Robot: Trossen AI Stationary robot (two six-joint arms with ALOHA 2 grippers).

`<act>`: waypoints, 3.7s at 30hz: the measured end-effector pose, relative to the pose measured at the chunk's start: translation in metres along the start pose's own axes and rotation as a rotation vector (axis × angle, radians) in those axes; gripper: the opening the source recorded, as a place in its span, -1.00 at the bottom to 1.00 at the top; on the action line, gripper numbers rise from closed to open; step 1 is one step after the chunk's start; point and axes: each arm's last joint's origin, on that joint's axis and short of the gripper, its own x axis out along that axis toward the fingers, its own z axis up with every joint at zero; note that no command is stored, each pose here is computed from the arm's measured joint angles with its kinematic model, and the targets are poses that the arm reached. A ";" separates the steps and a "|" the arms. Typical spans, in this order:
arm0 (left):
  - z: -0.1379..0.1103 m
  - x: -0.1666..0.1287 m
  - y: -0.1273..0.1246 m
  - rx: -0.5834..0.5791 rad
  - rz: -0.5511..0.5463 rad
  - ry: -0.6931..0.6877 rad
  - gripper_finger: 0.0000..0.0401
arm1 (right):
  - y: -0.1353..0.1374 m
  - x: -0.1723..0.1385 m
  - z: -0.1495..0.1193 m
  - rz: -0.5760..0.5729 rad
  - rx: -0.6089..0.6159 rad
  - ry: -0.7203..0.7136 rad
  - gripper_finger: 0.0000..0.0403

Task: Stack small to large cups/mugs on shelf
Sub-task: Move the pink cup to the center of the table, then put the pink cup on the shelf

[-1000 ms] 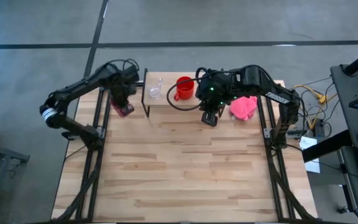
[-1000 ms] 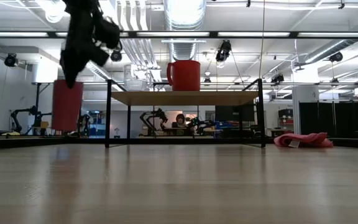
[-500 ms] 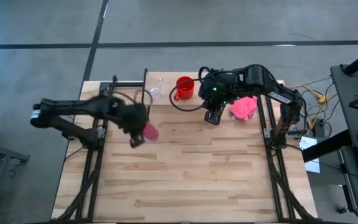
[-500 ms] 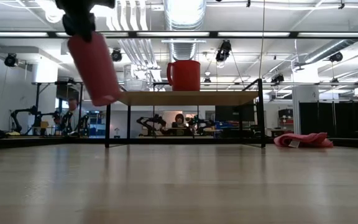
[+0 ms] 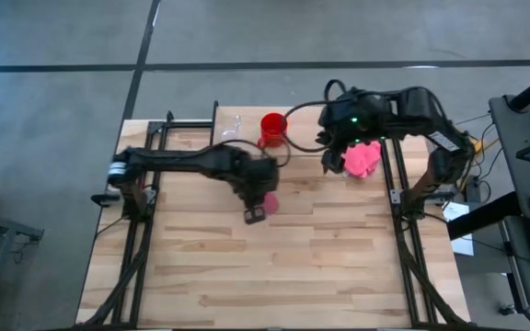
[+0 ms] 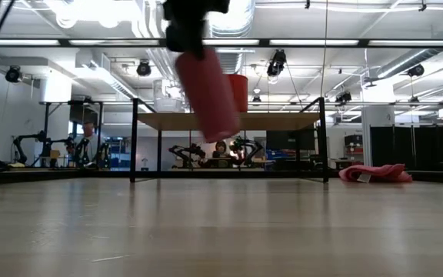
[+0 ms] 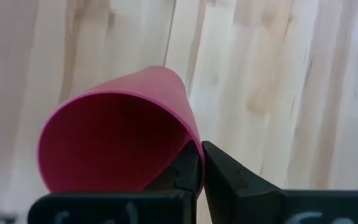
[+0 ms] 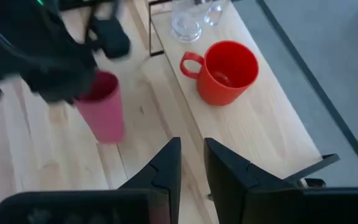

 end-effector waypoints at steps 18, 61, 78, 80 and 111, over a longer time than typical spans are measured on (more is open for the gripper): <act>0.048 0.060 0.002 0.113 -0.010 0.142 -1.00 | -0.015 -0.049 -0.019 0.019 0.058 -0.115 -0.69; 0.044 0.081 0.008 0.099 -0.046 0.150 -0.78 | -0.014 -0.045 -0.017 0.017 0.009 -0.104 -0.69; 0.049 0.056 0.002 0.102 -0.136 0.092 -0.70 | -0.008 -0.023 -0.020 0.014 -0.001 -0.015 -0.68; 0.048 0.043 0.001 0.087 -0.141 0.076 -0.70 | -0.005 -0.015 -0.022 0.020 -0.012 0.017 -0.68; -0.065 -0.202 0.012 -0.158 0.154 -0.415 -0.71 | 0.079 0.180 -0.066 0.331 -0.217 0.264 -0.68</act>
